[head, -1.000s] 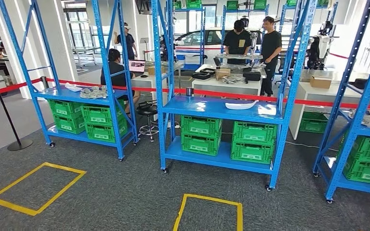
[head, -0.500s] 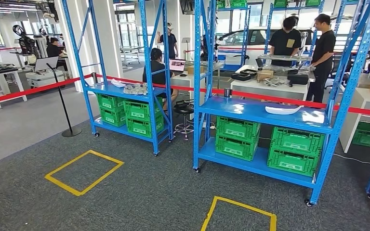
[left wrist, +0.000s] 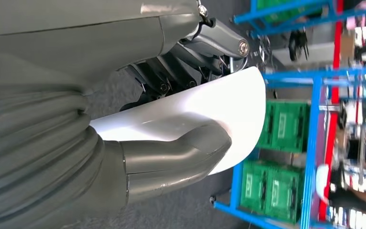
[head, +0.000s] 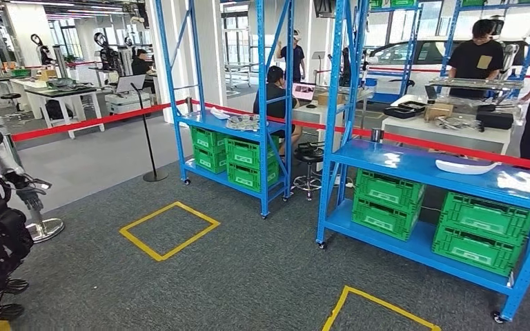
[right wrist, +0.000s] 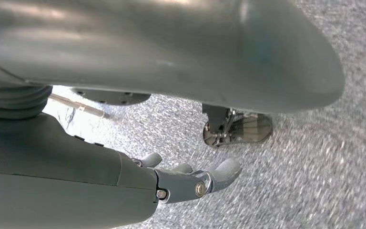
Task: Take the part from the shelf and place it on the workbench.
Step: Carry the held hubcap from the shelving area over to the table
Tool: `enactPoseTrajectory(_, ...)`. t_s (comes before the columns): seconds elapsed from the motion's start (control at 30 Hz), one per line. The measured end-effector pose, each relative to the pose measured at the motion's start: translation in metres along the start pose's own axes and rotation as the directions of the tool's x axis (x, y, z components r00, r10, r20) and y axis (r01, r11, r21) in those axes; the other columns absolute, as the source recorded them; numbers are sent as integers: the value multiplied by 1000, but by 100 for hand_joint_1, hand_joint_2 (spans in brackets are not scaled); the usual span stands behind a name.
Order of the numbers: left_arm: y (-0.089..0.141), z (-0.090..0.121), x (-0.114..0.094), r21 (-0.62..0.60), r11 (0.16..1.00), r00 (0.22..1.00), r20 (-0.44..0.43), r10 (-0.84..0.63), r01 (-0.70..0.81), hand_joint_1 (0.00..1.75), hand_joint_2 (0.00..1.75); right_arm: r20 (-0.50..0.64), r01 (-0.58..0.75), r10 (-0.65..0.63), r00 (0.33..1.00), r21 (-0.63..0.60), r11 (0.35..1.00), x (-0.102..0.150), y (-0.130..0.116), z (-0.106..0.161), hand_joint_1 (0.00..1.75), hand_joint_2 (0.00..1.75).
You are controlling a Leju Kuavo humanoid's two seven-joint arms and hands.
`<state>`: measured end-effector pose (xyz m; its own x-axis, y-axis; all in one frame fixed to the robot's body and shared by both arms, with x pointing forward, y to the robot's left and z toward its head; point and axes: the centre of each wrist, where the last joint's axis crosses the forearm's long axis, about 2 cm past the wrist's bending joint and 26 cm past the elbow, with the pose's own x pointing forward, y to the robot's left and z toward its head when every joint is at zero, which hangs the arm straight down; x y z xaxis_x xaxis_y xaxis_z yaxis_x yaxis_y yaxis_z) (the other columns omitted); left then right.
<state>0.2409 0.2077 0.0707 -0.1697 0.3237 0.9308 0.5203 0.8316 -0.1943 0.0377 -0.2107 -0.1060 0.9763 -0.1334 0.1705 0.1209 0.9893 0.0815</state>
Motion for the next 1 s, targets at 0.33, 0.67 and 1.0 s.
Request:
enactPoseTrajectory(0.33,0,0,-3,8,1000,1000,-10,2,-2,175,175,10,-3,3,1000,5,1000,-1,0,0,0,0)
enactPoseTrajectory(0.67,1,0,-2,12,1000,998,61,10,-11,175,175,9,-8,8,1000,5,1000,-1,0,0,0,0)
enactPoseTrajectory(1.0,35,3,44,211,971,936,306,-172,109,175,175,3,0,0,1000,6,1000,-3,1,0,0,0)
